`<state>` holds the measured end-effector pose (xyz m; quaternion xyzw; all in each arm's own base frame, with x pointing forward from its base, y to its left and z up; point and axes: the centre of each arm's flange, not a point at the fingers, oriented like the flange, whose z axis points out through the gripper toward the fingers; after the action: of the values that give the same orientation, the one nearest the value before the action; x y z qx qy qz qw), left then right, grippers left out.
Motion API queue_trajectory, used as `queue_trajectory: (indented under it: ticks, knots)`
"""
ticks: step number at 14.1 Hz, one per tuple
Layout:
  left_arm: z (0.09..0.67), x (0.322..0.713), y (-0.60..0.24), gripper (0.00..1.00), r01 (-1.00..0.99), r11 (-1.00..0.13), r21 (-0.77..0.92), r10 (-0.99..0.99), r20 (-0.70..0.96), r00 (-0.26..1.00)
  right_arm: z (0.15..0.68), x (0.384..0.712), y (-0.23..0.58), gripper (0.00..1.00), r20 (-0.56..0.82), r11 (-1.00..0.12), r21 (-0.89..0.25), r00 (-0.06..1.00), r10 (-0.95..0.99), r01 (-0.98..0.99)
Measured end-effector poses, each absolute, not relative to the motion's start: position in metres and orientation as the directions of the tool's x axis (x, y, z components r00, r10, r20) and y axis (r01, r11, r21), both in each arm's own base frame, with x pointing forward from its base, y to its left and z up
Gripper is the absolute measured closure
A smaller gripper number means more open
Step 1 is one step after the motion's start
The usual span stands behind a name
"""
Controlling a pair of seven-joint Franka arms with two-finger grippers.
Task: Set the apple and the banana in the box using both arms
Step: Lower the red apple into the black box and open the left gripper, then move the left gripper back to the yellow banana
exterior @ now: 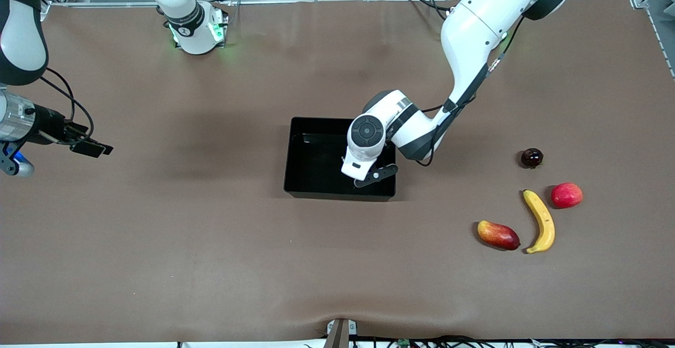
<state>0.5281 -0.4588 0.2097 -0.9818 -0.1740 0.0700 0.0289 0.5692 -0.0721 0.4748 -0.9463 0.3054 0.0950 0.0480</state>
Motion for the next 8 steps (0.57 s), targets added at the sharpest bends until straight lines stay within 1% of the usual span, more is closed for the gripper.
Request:
queue_trajectory:
  ticks: [1, 2, 5, 8]
  knots:
    - [0.218, 0.534, -0.457, 0.05, 0.336, -0.939, -0.077, 0.343, -0.106, 0.933, 0.475, 0.569, -0.074, 0.0, -0.209, -0.81, -0.034, 0.797, -0.567, -0.585]
    - [0.232, 0.542, -0.454, 0.0, 0.343, -0.937, -0.067, 0.348, -0.084, 0.934, 0.474, 0.568, -0.078, 0.0, -0.21, -0.812, -0.035, 0.798, -0.565, -0.583]
    - [0.305, 0.584, -0.412, 0.0, 0.376, -0.926, -0.033, 0.377, -0.007, 0.926, 0.472, 0.567, -0.085, 0.0, -0.208, -0.81, -0.038, 0.798, -0.566, -0.585]
    - [0.365, 0.638, -0.313, 0.0, 0.339, -0.941, -0.014, 0.338, 0.046, 0.94, 0.472, 0.566, -0.084, 0.0, -0.208, -0.813, -0.038, 0.8, -0.563, -0.582]
